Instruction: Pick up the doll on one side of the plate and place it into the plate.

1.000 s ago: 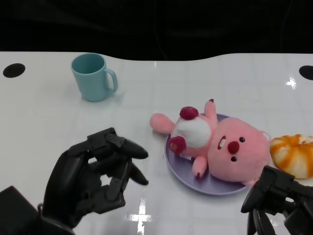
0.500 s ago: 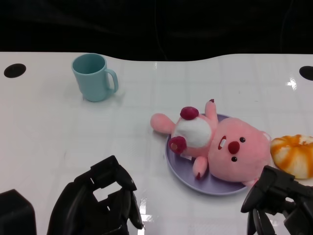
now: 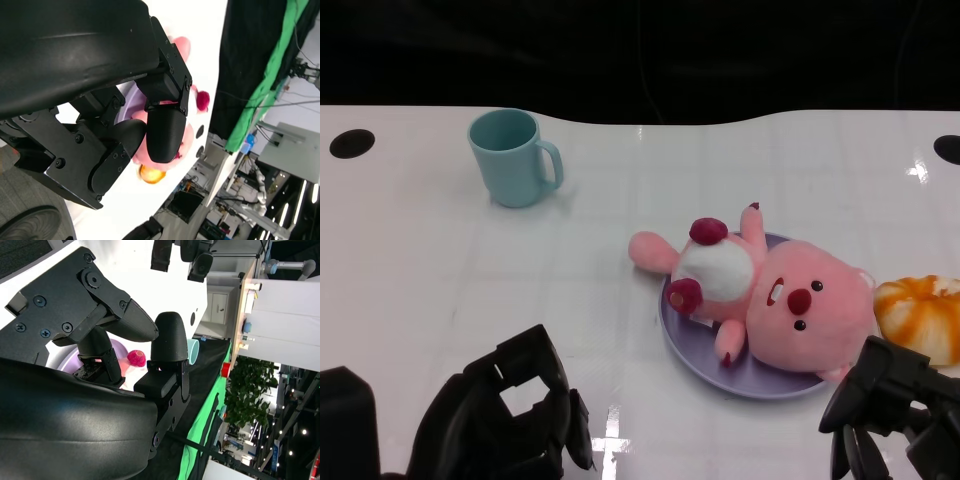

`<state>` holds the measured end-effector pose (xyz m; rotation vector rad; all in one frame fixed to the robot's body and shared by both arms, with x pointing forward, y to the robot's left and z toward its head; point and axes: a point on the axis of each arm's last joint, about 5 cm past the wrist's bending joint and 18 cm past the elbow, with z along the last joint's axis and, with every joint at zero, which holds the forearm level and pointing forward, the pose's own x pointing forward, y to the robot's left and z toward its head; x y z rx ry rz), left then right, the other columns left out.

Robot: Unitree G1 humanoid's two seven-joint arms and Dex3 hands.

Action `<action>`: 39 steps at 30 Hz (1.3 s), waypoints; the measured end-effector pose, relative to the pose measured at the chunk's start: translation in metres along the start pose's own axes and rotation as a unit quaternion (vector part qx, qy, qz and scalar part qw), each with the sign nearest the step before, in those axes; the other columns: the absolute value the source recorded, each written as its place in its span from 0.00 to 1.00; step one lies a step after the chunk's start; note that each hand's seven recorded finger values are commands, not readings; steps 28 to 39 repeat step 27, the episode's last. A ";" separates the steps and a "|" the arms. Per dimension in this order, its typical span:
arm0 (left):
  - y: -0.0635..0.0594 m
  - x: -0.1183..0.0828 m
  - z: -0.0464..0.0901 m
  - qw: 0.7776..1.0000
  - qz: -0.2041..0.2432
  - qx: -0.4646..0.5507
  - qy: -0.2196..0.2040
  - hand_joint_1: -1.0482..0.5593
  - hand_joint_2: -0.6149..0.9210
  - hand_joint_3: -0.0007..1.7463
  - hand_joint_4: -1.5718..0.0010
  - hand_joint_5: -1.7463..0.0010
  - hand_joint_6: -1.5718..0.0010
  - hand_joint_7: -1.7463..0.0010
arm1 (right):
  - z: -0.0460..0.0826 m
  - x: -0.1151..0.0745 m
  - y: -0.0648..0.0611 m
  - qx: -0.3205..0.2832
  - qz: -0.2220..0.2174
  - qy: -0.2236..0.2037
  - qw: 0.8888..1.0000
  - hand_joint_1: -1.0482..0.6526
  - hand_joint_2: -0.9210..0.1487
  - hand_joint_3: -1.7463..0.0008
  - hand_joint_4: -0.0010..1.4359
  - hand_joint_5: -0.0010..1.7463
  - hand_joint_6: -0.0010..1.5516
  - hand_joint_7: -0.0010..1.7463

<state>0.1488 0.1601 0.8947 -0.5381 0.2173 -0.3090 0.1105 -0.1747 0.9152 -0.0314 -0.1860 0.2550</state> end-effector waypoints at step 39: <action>0.009 0.005 0.001 0.999 -0.007 -0.007 0.031 0.57 0.61 0.91 0.36 0.00 0.48 0.02 | 0.000 -0.001 0.000 0.004 -0.001 -0.002 1.000 0.52 0.47 0.17 0.49 1.00 0.39 0.88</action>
